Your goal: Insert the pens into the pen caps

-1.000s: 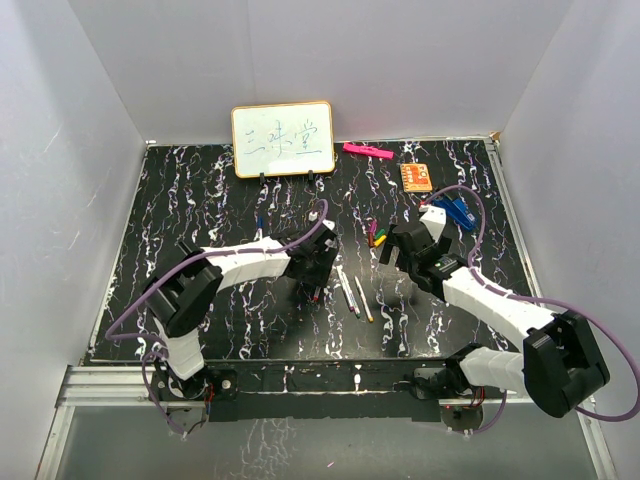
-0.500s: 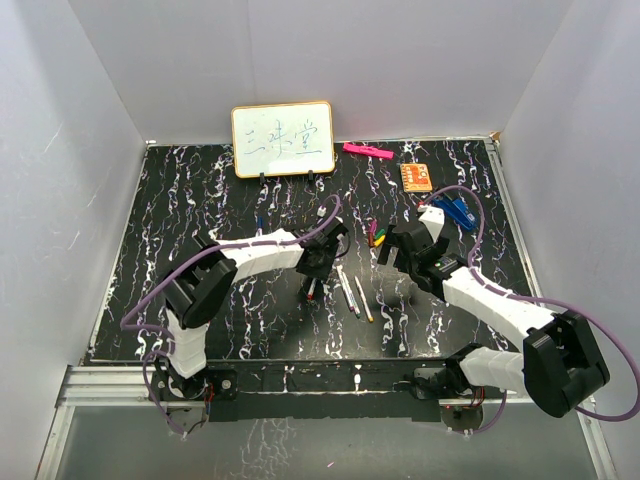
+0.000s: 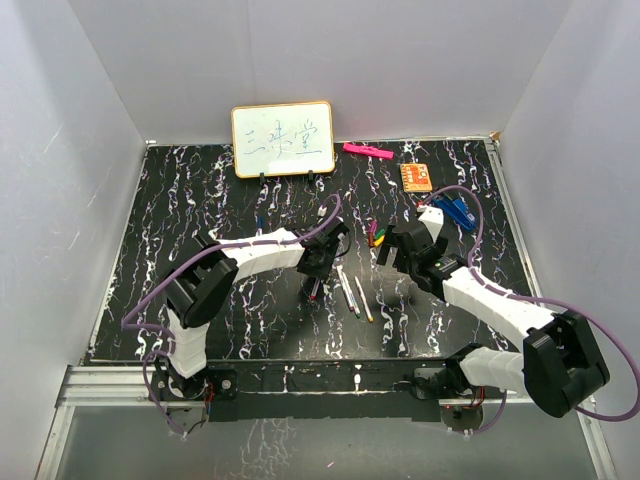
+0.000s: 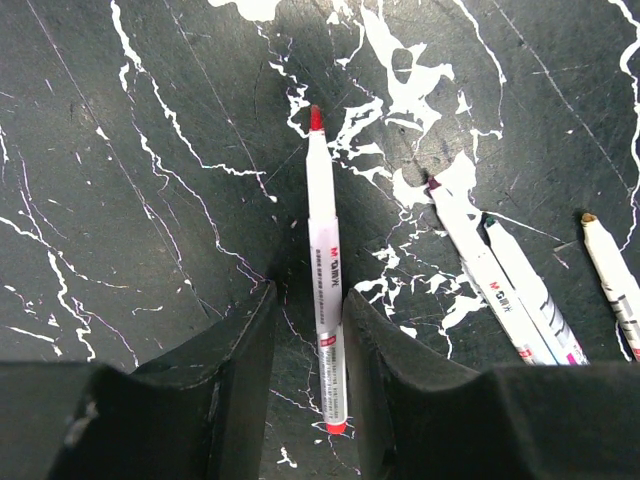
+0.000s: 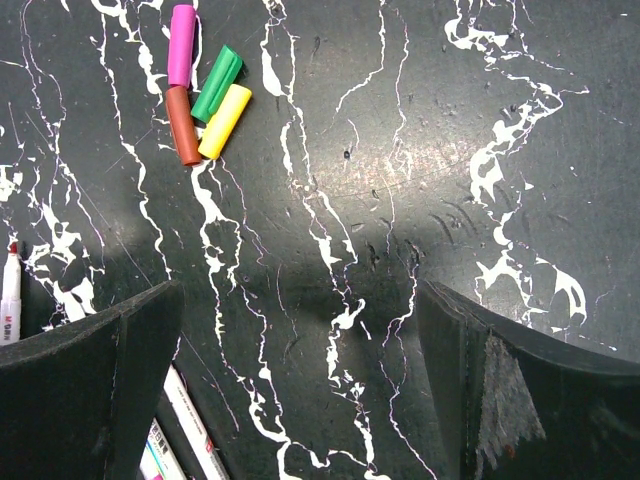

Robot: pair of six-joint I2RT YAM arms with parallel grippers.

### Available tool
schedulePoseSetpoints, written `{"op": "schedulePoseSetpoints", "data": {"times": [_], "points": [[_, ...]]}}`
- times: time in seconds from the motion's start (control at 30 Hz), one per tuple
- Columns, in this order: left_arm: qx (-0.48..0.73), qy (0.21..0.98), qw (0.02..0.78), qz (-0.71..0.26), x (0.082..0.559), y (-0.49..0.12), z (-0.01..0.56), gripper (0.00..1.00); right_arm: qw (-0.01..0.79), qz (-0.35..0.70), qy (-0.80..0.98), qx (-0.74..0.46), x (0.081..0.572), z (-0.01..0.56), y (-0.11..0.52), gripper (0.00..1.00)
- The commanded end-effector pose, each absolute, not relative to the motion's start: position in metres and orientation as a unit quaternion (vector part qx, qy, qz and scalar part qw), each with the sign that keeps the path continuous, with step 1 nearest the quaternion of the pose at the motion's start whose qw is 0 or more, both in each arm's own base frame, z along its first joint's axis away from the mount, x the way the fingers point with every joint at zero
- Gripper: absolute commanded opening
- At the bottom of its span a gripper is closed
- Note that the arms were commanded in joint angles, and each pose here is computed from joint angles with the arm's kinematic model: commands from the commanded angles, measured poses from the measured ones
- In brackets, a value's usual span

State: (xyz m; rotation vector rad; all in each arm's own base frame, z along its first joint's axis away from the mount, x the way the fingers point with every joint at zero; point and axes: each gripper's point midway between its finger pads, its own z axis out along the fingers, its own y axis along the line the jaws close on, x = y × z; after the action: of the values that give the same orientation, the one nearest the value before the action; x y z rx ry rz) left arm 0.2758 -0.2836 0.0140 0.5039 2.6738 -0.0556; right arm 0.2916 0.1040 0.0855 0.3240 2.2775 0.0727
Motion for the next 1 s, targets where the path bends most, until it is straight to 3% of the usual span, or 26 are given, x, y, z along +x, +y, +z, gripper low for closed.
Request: {"op": "schedulePoseSetpoints", "data": {"times": [0.0,0.73,0.87,0.97], "points": [[0.197,0.973,0.12,0.027,0.242,-0.248,-0.011,0.3,0.432,0.048,0.889,0.143,0.307,0.1,0.111,0.98],[0.227,0.971,0.071,0.023,0.237,-0.243,-0.012,0.25,0.421,0.056,0.895,0.136,0.312,0.098,0.119,0.98],[0.212,0.973,0.086,0.016,0.246,-0.241,-0.02,0.18,0.417,0.058,0.897,0.136,0.309,0.096,0.119,0.98],[0.201,0.976,0.081,0.009,0.247,-0.238,-0.026,0.05,0.417,0.056,0.897,0.138,0.308,0.095,0.118,0.98]]}}
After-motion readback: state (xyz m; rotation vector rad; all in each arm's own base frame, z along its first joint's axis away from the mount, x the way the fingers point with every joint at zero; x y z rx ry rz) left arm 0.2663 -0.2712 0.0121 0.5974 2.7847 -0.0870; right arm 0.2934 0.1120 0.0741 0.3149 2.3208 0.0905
